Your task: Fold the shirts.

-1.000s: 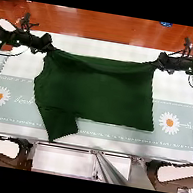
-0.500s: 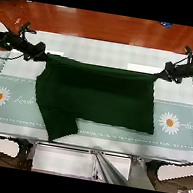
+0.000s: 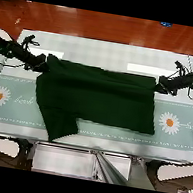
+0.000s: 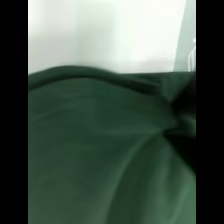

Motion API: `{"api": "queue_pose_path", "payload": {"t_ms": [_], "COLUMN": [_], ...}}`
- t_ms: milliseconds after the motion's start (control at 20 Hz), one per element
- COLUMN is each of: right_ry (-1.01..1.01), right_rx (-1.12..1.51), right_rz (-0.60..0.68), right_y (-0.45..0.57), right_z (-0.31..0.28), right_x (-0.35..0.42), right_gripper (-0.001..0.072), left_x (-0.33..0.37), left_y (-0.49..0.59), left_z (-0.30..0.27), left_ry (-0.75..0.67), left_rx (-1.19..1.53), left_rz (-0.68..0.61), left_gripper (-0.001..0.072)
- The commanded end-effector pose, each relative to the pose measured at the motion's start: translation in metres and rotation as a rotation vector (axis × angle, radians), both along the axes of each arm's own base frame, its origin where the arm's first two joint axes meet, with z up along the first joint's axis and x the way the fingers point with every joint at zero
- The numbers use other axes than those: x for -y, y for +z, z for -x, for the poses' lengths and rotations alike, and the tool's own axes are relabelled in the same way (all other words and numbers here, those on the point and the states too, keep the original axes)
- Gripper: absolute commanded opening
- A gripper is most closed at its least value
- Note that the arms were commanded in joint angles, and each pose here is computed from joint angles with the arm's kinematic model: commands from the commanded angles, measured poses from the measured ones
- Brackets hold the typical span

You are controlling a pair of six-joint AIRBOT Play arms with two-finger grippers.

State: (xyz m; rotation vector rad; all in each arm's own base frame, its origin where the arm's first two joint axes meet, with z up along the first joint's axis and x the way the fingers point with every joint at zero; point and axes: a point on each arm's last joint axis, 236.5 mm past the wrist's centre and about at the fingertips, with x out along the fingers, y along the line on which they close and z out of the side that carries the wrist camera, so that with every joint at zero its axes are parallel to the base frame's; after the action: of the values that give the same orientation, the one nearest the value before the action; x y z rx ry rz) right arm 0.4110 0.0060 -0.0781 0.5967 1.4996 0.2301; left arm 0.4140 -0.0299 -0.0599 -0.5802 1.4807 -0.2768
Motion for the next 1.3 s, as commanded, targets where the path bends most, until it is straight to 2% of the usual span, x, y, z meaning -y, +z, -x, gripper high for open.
{"api": "queue_pose_path", "payload": {"t_ms": [0, 150, 300, 450, 550, 600, 700, 750, 950, 1250], "right_ry": [-0.027, -0.062, -0.155, -0.255, -0.285, -0.315, -0.346, -0.353, -0.343, -0.352], "right_rx": [-0.045, 0.025, 0.111, 0.155, 0.157, 0.149, 0.160, 0.170, 0.176, 0.186], "right_rz": [-0.049, -0.035, 0.086, 0.122, 0.112, 0.101, 0.065, 0.040, 0.013, -0.003], "right_y": [0.008, 0.052, 0.094, 0.096, 0.079, 0.070, 0.061, 0.060, 0.061, 0.064], "right_z": [0.008, 0.006, 0.026, 0.065, 0.098, 0.114, 0.129, 0.132, 0.136, 0.133], "right_x": [-0.007, 0.017, 0.066, 0.078, 0.067, 0.061, 0.049, 0.042, 0.033, 0.031], "right_gripper": [0.0409, 0.0408, 0.0408, 0.0408, 0.0408, 0.0408, 0.0408, 0.0408, 0.0408, 0.0408], "left_x": [0.001, -0.021, -0.055, -0.075, -0.073, -0.063, -0.045, -0.037, -0.009, 0.024], "left_y": [0.005, 0.030, 0.050, 0.026, 0.005, 0.000, -0.008, -0.015, -0.039, -0.052], "left_z": [0.019, 0.037, 0.066, 0.124, 0.162, 0.176, 0.185, 0.191, 0.217, 0.209], "left_ry": [0.009, 0.019, 0.064, 0.229, 0.340, 0.408, 0.526, 0.543, 0.509, 0.409], "left_rx": [-0.094, -0.115, -0.061, -0.055, -0.065, -0.065, -0.049, -0.064, -0.156, -0.136], "left_rz": [0.038, 0.044, -0.021, -0.040, 0.002, 0.068, 0.173, 0.194, 0.207, 0.152], "left_gripper": [0.0504, 0.0504, 0.0504, 0.0504, 0.0504, 0.0504, 0.0504, 0.0504, 0.0504, 0.0504]}}
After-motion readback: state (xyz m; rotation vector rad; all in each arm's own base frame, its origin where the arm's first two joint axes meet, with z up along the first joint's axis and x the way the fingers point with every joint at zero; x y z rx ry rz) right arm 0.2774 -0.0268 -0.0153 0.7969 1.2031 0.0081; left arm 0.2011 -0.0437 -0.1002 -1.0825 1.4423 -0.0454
